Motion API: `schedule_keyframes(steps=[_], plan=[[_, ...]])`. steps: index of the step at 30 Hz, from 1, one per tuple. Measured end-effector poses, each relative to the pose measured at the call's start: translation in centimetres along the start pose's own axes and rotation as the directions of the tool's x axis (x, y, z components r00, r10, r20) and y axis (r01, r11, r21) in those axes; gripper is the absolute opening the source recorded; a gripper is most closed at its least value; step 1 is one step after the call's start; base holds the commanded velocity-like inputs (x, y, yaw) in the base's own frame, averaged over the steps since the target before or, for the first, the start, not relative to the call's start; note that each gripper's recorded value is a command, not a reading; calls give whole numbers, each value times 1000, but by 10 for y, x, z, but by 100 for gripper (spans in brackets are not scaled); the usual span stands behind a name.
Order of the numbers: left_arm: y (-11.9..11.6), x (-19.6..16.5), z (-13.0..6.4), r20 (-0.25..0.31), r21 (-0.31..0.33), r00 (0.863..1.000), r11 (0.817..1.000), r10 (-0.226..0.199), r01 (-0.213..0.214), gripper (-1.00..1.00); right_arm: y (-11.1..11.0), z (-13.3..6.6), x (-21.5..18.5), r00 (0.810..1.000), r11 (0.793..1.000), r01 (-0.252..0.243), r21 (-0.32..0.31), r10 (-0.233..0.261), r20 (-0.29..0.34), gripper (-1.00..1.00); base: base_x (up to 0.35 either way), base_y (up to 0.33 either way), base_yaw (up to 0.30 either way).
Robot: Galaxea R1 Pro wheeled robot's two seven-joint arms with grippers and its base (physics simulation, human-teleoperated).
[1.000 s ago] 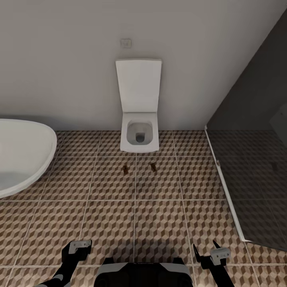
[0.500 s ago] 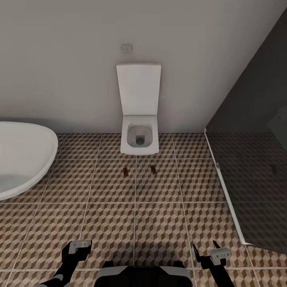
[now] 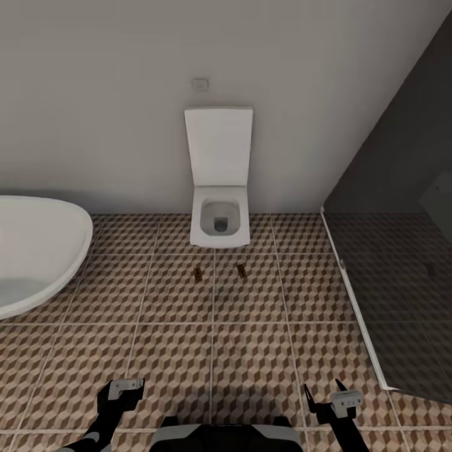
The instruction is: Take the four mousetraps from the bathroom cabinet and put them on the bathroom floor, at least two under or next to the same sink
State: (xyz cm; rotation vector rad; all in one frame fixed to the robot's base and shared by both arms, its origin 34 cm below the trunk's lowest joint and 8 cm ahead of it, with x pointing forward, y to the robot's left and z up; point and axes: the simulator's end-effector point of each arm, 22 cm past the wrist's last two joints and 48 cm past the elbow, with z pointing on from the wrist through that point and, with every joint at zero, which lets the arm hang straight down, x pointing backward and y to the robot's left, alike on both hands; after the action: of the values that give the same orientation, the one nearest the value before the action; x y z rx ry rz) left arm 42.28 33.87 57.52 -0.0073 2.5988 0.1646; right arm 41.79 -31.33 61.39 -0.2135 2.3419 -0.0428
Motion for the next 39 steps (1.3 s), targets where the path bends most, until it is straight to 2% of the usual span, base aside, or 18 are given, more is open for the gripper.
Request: schedule_keyframes(steps=[39], plan=[[-3, -30, -4, 56, 4, 998, 1000, -10, 10, 100, -5, 3, -28, 998, 1000, 2, 9, -2, 56, 100, 0, 0, 0]])
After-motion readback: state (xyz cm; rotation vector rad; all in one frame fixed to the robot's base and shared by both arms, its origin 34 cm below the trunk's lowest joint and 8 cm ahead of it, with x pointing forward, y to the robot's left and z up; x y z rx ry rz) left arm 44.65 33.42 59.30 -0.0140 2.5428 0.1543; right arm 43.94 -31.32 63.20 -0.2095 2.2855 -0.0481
